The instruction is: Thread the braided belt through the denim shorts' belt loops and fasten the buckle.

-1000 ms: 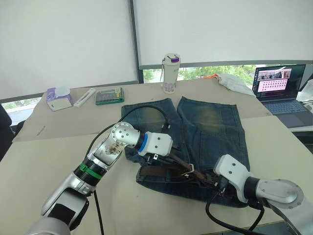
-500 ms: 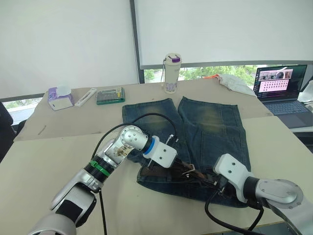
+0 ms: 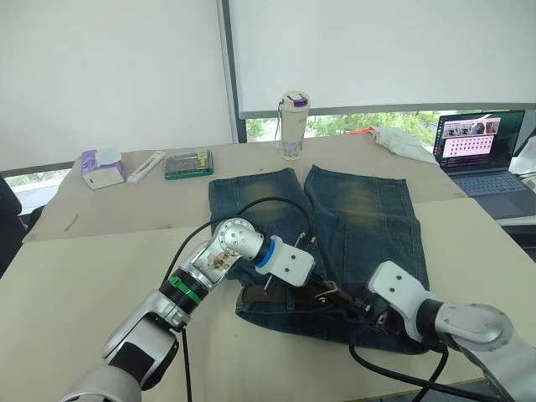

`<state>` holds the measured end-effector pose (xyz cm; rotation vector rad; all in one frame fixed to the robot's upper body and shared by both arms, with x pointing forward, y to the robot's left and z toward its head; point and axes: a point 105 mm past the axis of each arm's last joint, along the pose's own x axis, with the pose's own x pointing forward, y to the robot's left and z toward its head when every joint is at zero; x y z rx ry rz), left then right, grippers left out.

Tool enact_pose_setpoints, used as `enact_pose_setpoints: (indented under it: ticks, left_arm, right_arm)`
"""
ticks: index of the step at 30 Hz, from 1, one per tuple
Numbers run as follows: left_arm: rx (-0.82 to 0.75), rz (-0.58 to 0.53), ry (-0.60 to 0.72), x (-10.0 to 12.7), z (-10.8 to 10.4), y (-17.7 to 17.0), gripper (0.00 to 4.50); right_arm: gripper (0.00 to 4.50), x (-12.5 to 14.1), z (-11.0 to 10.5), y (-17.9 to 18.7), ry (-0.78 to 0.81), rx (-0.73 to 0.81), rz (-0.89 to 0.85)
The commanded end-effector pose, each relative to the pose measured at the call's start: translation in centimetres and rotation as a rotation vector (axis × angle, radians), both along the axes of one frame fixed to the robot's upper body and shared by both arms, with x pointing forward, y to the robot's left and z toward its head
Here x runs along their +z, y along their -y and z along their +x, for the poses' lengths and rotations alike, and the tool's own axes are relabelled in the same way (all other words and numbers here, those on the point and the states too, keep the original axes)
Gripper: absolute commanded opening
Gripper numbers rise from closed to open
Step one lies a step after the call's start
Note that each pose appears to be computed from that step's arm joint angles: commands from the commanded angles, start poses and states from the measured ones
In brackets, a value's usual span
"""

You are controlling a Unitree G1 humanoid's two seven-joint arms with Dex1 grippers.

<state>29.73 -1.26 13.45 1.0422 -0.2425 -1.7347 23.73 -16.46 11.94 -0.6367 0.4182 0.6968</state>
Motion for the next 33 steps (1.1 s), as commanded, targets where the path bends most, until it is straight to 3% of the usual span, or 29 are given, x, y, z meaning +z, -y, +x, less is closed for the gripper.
enact_pose_setpoints:
  ticks: [1,8,15,16,22,25,26,31,33]
  left_arm:
    - [0.005,-0.045,0.004,1.0,0.2,0.1,0.05]
    - [0.008,-0.049,0.008,0.9,0.2,0.1,0.05]
    - [0.026,-0.071,-0.018,1.0,0.2,0.0,0.0]
    - [0.049,-0.089,-0.066,1.3,0.2,-0.3,0.0]
    - [0.284,-0.308,-0.587,4.6,0.1,-4.6,1.97]
    - [0.37,-0.303,-0.781,3.4,-1.1,-7.4,2.94]
    - [0.394,-0.283,-0.806,2.6,-1.5,-8.0,2.25]
    - [0.568,-0.185,-0.773,-3.3,-1.2,-9.6,0.72]
    - [0.6,-0.095,-0.735,-6.2,-1.5,-9.8,0.03]
  right_arm:
    - [2.22,0.8,0.5,-0.5,0.056,0.016,-0.007]
    - [2.22,0.6,1.3,-0.3,0.076,0.021,-0.059]
    - [0.02,0.7,1.7,-1.4,0.086,0.067,-0.06]
    - [0.02,0.8,1.6,-1.5,0.088,0.07,-0.062]
    - [0.0,1.3,0.7,-0.2,0.117,0.057,-0.127]
    - [0.0,1.2,0.3,0.5,0.119,0.051,-0.163]
    - [0.0,1.2,0.2,0.6,0.119,0.05,-0.166]
    - [0.0,1.4,0.0,0.7,0.124,0.055,-0.157]
    - [0.0,1.6,0.0,0.8,0.128,0.059,-0.16]
